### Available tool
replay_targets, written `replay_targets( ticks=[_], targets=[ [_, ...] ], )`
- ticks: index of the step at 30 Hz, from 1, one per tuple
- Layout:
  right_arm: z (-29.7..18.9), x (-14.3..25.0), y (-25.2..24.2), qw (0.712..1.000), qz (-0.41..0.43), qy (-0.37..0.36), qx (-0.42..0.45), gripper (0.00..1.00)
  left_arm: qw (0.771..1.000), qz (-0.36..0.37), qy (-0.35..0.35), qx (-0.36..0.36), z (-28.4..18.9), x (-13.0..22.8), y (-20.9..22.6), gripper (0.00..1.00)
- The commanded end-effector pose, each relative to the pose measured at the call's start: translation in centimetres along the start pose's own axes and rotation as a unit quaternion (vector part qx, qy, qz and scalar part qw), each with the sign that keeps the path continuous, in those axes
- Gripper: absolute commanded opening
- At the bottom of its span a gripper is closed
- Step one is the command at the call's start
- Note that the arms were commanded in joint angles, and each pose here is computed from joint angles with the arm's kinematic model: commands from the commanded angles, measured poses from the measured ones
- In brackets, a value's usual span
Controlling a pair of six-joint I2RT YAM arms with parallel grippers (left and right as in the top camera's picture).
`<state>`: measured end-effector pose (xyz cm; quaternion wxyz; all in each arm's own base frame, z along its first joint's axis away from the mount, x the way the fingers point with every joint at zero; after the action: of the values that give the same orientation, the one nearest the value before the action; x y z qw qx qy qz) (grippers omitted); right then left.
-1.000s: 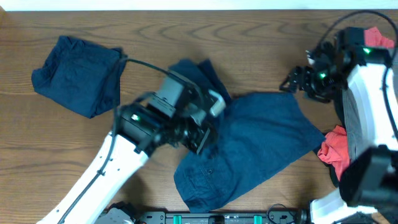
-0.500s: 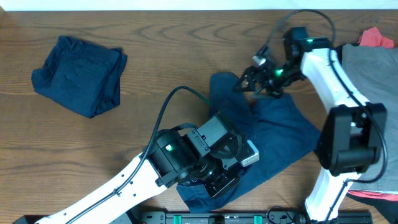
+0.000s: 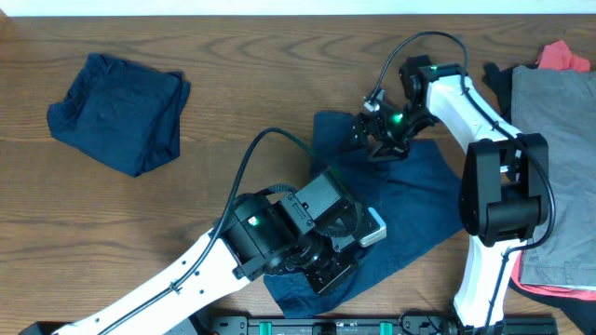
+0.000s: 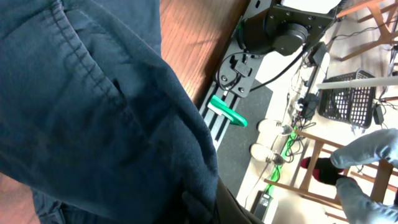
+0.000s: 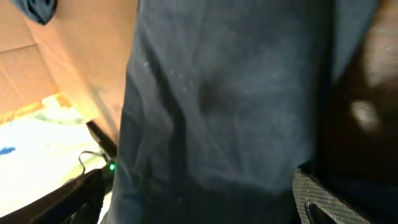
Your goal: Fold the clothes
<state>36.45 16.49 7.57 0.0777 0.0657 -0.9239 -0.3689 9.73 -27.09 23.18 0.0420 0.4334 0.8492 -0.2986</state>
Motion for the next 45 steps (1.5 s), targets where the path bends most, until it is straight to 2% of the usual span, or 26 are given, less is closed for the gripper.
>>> replay_targets(
  ticks=[1, 3, 6, 9, 15, 18, 20, 22, 24, 25, 31, 37, 42, 45],
  targets=[
    [-1.7, -1.0, -1.7, 0.999, 0.032, -0.024, 0.006, 0.93, 1.000, 0.002, -0.006, 0.001, -0.4, 0.1, -0.3, 0.06],
    [-2.5, -1.0, -2.3, 0.998, 0.053, -0.031, -0.006, 0.89, 1.000, 0.003, -0.006, 0.001, -0.4, 0.1, -0.3, 0.06],
    [-3.0, -0.3, -2.3, 0.997, 0.066, -0.022, -0.021, 0.88, 1.000, 0.003, -0.008, -0.009, -0.4, 0.0, 0.0, 0.06],
    [-2.5, 0.3, -1.7, 0.998, 0.054, -0.006, -0.022, 0.89, 0.999, 0.002, -0.012, -0.037, -0.5, -0.1, 0.9, 0.06],
    [-0.2, 0.7, 0.6, 1.000, 0.014, 0.019, -0.020, 0.89, 0.999, 0.002, -0.012, -0.040, -0.5, -0.1, 0.9, 0.06],
    [0.9, 0.9, 1.6, 0.999, -0.004, 0.027, -0.018, 0.84, 0.999, 0.002, -0.012, -0.040, -0.5, -0.1, 0.9, 0.06],
    [1.3, 1.1, 2.1, 0.999, -0.011, 0.034, -0.016, 0.73, 0.999, 0.003, -0.013, -0.040, -0.5, -0.1, 0.9, 0.06],
    [1.6, 1.3, 2.2, 0.999, -0.014, 0.038, -0.008, 0.56, 0.998, 0.004, -0.017, -0.052, -0.7, -0.2, 1.2, 0.06],
    [1.7, 1.3, 2.0, 0.999, -0.013, 0.038, -0.002, 0.26, 0.997, 0.006, -0.027, -0.071, -1.1, -0.2, 1.7, 0.06],
    [1.6, 1.2, 2.0, 0.999, -0.012, 0.037, -0.002, 0.02, 0.996, 0.007, -0.034, -0.081, -1.5, -0.3, 1.9, 0.06],
    [0.9, 0.3, 1.3, 1.000, -0.017, 0.015, -0.005, 0.01, 0.992, 0.010, -0.079, -0.102, -3.9, -0.2, 2.2, 0.06],
    [-2.0, -1.0, 3.4, 0.997, -0.043, -0.022, -0.055, 0.01, 0.983, -0.013, -0.110, -0.147, -5.7, -0.3, 3.8, 0.06],
    [-6.0, -1.5, 5.1, 0.995, -0.064, -0.064, -0.037, 0.01, 0.979, -0.035, -0.119, -0.162, -6.3, -0.4, 4.9, 0.06],
    [-6.7, -1.1, 5.0, 0.996, -0.060, -0.068, -0.011, 0.01, 0.978, -0.042, -0.122, -0.165, -6.5, -0.5, 5.3, 0.06]
  ],
)
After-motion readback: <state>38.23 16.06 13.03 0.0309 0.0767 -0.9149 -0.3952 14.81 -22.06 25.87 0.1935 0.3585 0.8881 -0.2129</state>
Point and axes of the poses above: each gripper's point midway between its finger pads, its own z axis out along the fingers, its own y axis along the line the jaws close on, x = y × z, the point moved 2 cm from there along -z, back along the fingers, and after that the axes turned 4 degrees about -z, right-handed, at the moved point
